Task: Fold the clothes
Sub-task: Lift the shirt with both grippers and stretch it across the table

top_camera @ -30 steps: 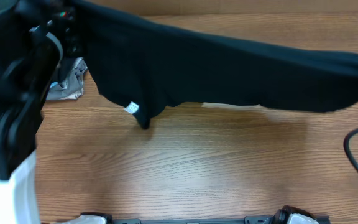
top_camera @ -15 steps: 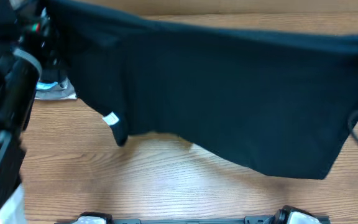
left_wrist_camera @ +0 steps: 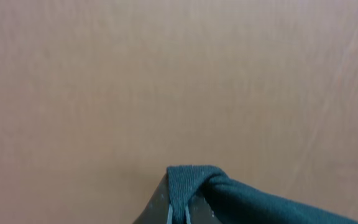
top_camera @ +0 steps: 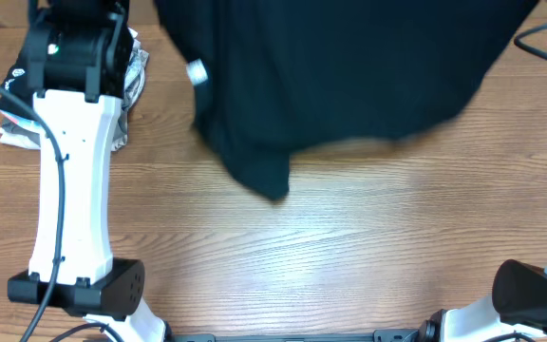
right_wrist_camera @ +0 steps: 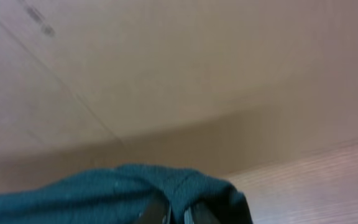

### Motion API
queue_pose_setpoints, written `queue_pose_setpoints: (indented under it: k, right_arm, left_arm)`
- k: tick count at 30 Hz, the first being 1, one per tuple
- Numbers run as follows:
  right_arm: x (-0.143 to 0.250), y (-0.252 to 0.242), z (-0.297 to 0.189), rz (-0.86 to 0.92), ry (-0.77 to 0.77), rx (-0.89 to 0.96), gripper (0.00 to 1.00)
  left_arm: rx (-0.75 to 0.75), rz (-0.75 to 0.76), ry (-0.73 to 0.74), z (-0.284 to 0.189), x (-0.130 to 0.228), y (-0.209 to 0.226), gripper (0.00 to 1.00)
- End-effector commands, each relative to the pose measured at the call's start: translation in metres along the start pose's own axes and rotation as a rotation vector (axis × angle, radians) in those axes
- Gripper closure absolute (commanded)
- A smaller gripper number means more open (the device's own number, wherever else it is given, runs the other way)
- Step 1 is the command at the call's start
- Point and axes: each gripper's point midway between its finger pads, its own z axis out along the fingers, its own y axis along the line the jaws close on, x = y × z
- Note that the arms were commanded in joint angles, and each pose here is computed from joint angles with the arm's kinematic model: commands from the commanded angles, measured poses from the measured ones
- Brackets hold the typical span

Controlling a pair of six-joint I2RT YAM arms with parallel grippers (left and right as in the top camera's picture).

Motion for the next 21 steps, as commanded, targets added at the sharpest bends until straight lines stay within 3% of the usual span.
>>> queue_pose_setpoints:
  k: [1, 5, 11, 16, 21]
  right_arm:
    - [-0.035, 0.01, -0.02, -0.041, -0.124, 0.003, 0.96]
    - [-0.03, 0.015, -0.012, -0.04, -0.113, -0.024, 0.96]
    - [0.008, 0.004, 0.025, -0.008, 0.007, -0.012, 0.96]
    - [0.048, -0.014, 0.052, 0.031, 0.133, 0.023, 0.96]
    - [0.078, -0.027, 0.054, 0.058, 0.243, 0.074, 0.96]
  left_arm:
    - [-0.107, -0.036, -0.146, -0.018, -0.049, 0.027, 0.96]
    - [-0.082, -0.033, -0.153, -0.017, -0.052, 0.028, 0.96]
    - [-0.077, -0.013, -0.061, -0.009, -0.027, 0.033, 0.96]
    - [-0.118, 0.03, 0.101, 0.003, 0.021, 0.048, 0.96]
    - [-0.103, 0.057, 0.365, -0.002, 0.09, 0.054, 0.96]
